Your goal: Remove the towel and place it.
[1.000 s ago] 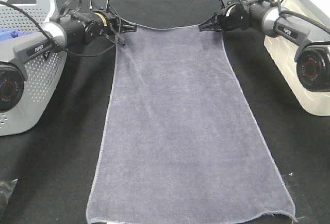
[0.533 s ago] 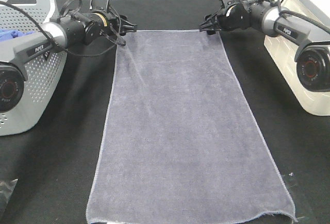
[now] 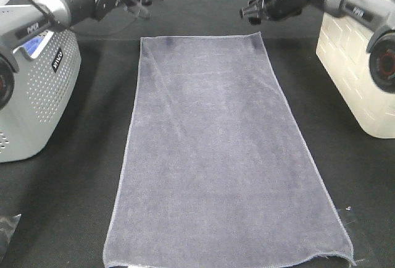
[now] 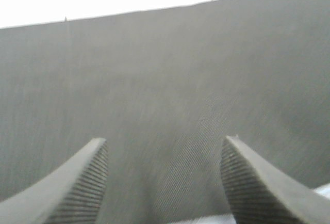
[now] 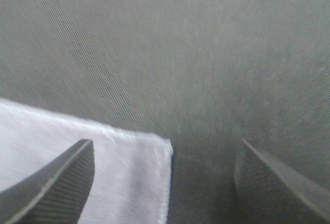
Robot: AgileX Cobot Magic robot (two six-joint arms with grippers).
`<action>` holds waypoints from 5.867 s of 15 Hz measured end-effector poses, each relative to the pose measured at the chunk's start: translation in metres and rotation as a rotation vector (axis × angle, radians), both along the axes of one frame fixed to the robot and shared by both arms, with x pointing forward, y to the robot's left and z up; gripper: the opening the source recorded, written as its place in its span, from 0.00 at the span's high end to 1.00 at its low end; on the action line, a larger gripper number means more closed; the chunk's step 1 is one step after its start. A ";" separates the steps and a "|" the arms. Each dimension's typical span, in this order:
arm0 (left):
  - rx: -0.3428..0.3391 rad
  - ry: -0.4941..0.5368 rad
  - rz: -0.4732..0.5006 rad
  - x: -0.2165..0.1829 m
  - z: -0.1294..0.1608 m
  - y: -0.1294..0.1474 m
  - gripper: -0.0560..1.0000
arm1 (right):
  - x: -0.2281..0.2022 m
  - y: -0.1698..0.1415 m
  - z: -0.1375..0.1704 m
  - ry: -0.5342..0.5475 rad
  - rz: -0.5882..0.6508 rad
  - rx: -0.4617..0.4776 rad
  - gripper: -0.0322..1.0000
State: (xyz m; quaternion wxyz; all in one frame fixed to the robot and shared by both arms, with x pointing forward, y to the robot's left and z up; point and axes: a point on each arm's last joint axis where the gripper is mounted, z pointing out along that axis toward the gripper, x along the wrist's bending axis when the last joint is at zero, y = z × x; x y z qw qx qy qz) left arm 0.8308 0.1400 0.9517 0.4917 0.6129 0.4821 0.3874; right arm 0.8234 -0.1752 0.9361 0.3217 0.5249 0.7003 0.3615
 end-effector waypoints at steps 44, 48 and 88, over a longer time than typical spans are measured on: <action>0.201 0.694 -0.123 -0.538 0.096 0.140 0.36 | -0.498 -0.101 0.103 0.652 -0.013 -0.059 0.28; 0.210 0.540 -0.181 -0.558 0.102 0.146 0.36 | -0.531 -0.108 0.114 0.343 -0.003 0.005 0.28; 0.076 0.224 0.085 -0.598 0.102 0.152 0.36 | -0.591 -0.119 0.117 -0.082 -0.199 0.082 0.28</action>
